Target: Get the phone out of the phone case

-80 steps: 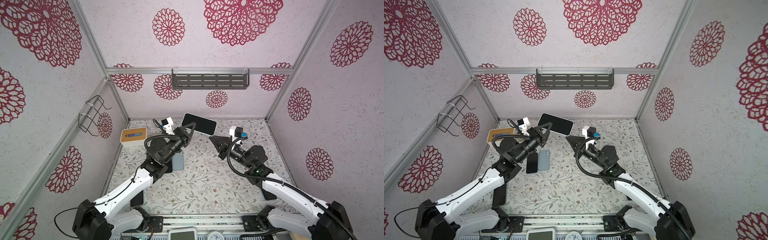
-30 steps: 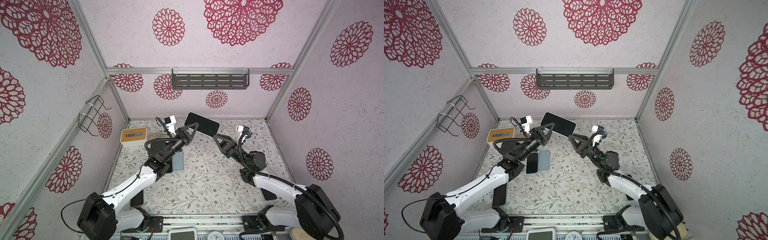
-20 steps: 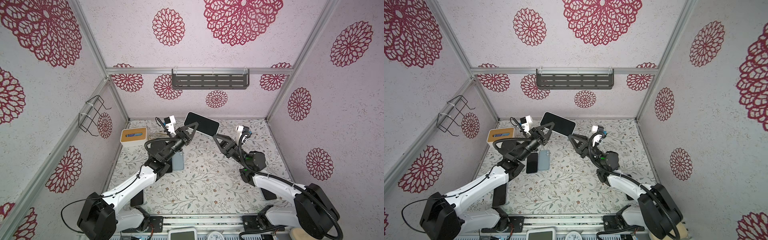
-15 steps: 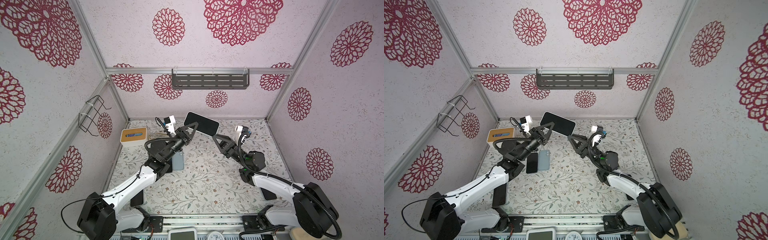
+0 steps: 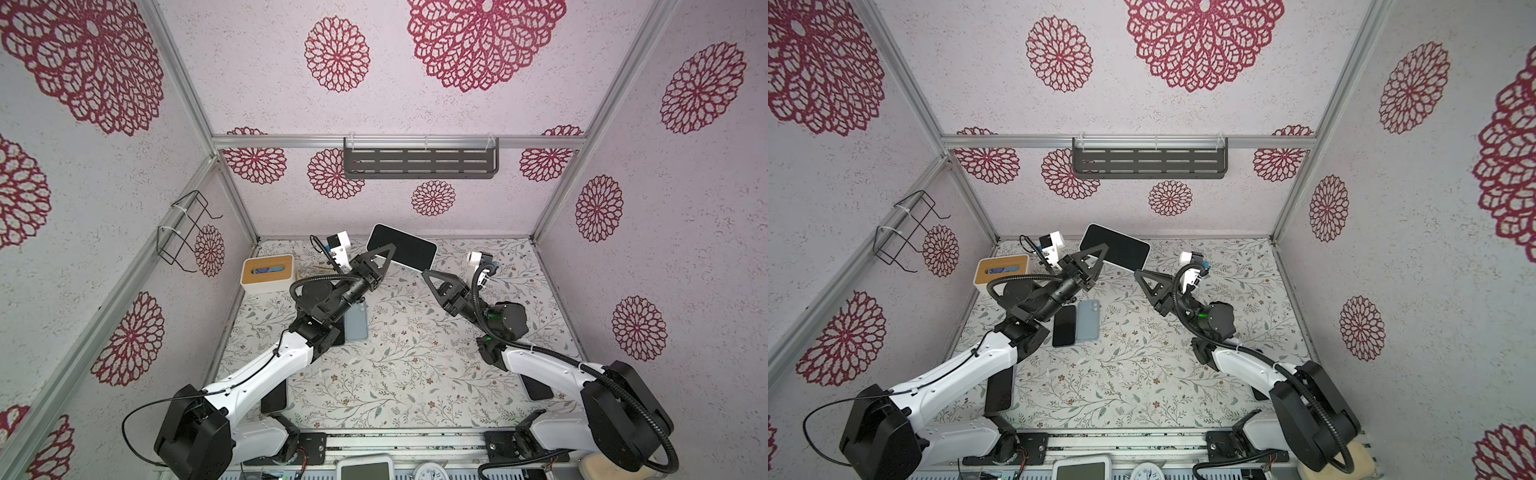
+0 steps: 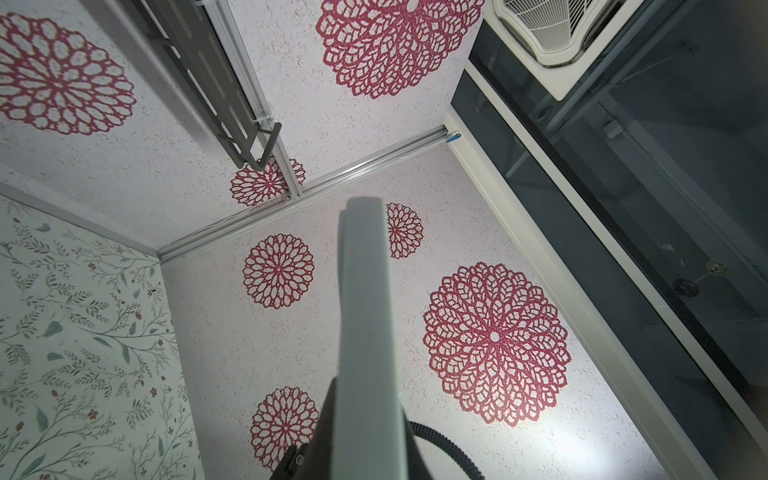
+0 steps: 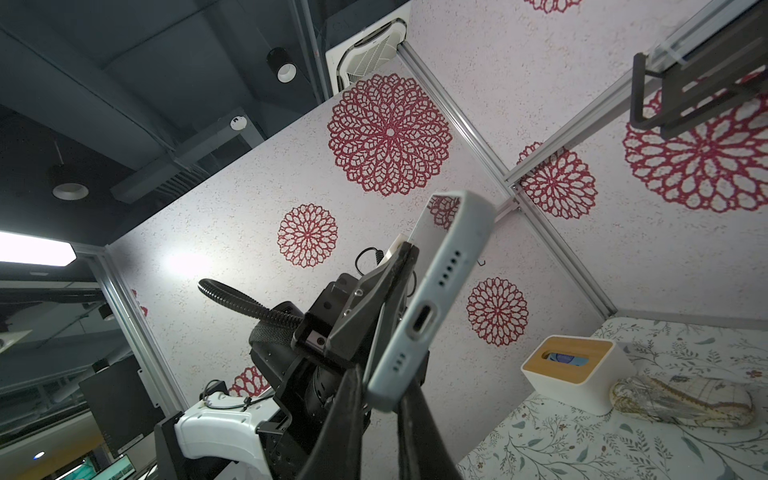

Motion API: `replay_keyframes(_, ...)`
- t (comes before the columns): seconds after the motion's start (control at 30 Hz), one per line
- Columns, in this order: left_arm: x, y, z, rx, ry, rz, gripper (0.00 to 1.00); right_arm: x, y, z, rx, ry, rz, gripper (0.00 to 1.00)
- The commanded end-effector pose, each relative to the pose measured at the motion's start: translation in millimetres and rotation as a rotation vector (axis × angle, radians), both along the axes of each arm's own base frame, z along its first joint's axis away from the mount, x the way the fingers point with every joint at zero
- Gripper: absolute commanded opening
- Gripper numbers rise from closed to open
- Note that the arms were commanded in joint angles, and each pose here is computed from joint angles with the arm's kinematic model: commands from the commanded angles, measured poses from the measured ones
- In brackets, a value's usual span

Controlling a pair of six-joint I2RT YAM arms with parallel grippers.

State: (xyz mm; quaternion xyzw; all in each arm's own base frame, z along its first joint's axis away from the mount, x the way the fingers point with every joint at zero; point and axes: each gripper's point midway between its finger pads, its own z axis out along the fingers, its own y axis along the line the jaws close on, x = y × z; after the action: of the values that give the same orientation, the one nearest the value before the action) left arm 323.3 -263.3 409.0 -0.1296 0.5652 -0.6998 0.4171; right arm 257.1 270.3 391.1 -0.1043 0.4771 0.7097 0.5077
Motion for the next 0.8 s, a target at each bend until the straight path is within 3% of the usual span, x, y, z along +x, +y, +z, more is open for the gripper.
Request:
replay_keyframes(0.0, -11.8, 1.7, 25.0, -0.042, -0.051, -0.016, 0.00, -9.8, -6.8, 29.1, 0.039, -0.114, -0.018, 0.13)
replay_keyframes(0.27, -16.0, -2.8, 23.5, -0.015, -0.008, -0.052, 0.00, -7.8, -2.8, 24.6, -0.064, -0.171, -0.082, 0.09)
replay_keyframes(0.77, -35.7, -21.1, 18.8, 0.037, 0.061, -0.178, 0.00, 22.9, -9.0, 19.4, -0.343, -0.237, -0.345, 0.03)
